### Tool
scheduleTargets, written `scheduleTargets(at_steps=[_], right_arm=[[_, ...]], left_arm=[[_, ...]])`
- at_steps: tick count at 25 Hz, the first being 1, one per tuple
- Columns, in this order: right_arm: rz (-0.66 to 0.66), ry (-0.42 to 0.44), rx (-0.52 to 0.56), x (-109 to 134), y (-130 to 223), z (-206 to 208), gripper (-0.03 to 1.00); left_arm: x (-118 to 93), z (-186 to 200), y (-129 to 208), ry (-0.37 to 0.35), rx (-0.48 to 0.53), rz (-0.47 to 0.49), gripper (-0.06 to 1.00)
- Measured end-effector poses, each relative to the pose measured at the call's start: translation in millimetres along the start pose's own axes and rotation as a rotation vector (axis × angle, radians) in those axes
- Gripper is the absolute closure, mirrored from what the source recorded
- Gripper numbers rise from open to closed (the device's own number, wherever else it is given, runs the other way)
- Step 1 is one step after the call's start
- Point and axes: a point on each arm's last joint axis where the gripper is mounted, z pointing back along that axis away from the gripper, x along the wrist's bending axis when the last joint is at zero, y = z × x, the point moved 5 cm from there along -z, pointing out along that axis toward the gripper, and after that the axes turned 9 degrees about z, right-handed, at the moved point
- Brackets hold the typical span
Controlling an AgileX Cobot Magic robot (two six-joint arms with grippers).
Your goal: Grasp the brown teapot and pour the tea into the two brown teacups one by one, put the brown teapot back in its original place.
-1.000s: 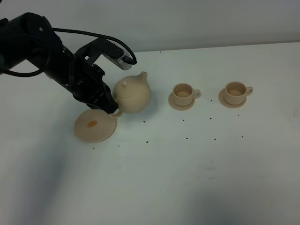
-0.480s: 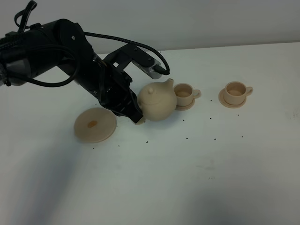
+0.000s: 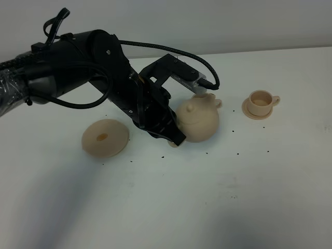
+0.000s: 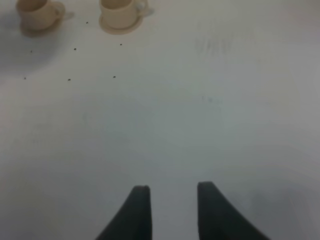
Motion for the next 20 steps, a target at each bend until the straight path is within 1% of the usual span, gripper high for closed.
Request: scheduleTargets(at_steps=[5,10,15,20], right_arm=[[0.000,0.000,0.000,0,0,0,0.73],[0.000,0.000,0.000,0,0,0,0.73],[0.000,0.000,0.000,0,0,0,0.73],[0.000,0.000,0.000,0,0,0,0.73]], left_arm=[[-12,-3,-1,0.010,0.007,0.034,0.82],[-16,-4,-2,0.015,0.002,0.088,0.82],[-16,-5,-3,0.013,-0.001,0.097,0.82],[-16,-5,-3,0.011,0.000,0.082,0.82]])
